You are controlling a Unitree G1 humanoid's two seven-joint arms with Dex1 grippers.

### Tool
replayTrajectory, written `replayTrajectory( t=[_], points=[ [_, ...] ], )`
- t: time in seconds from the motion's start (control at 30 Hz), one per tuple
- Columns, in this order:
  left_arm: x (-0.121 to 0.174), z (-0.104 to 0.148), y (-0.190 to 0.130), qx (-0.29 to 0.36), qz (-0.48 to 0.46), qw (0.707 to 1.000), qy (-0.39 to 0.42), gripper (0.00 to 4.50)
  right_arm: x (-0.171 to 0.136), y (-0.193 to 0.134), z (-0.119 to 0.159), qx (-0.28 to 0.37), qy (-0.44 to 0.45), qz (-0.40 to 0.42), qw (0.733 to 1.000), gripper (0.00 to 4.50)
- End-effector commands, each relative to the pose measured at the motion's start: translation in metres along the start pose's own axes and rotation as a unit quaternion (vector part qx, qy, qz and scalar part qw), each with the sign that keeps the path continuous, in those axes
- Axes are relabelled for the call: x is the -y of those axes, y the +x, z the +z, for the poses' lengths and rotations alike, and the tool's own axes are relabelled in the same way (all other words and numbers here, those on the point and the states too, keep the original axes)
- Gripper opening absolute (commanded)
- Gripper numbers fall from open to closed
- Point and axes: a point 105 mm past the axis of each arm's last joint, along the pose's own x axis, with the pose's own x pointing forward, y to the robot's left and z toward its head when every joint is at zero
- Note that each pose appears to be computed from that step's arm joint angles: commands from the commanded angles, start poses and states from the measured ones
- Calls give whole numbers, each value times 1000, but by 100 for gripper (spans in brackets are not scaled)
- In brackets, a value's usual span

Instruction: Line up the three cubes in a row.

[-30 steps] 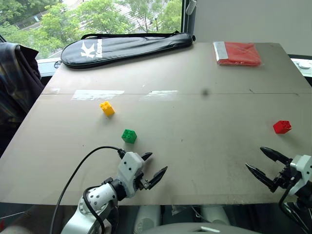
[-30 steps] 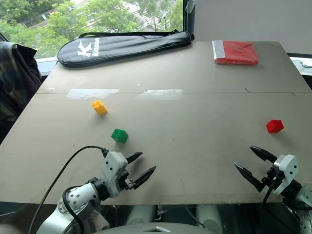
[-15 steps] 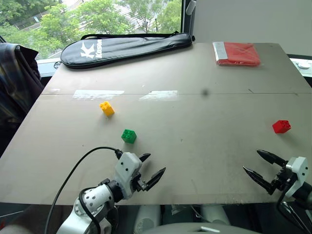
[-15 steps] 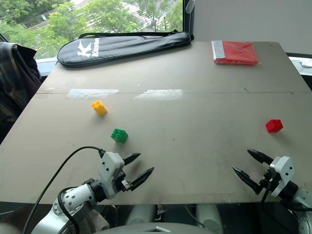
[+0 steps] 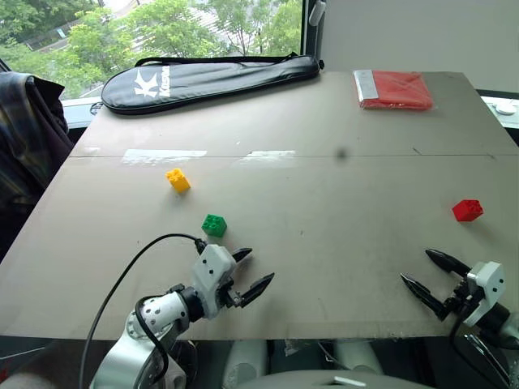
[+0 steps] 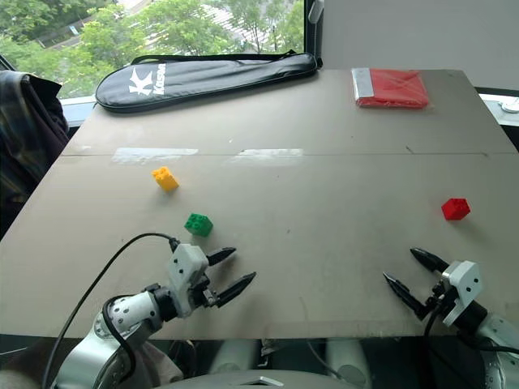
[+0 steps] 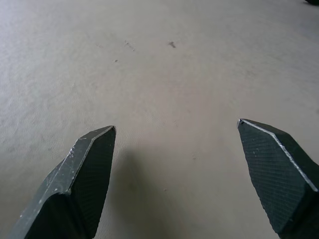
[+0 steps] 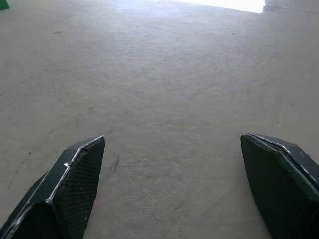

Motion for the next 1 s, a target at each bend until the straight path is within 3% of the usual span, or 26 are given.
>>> replayTrajectory(
  t=[0.03, 0.23, 0.43, 0.77, 0.87, 1.0],
  points=[
    [7, 28, -1, 40, -54, 998, 9, 401, 30, -8, 24, 24, -32, -85, 996, 446],
    [14, 59, 4, 47, -127, 990, 40, 401, 65, -12, 23, -9, -20, -206, 978, 446],
    [17, 90, 16, 54, -171, 980, 90, 401, 102, -1, 36, 14, -4, -309, 951, 446],
    [18, 111, 26, 59, -189, 974, 113, 401, 121, 23, 40, 33, 36, -328, 944, 446],
    [18, 112, 26, 59, -190, 973, 114, 401, 124, 28, 36, 23, 48, -326, 944, 371],
    [19, 110, 26, 57, -190, 974, 113, 401, 122, 35, 33, 9, 49, -300, 953, 194]
  ],
)
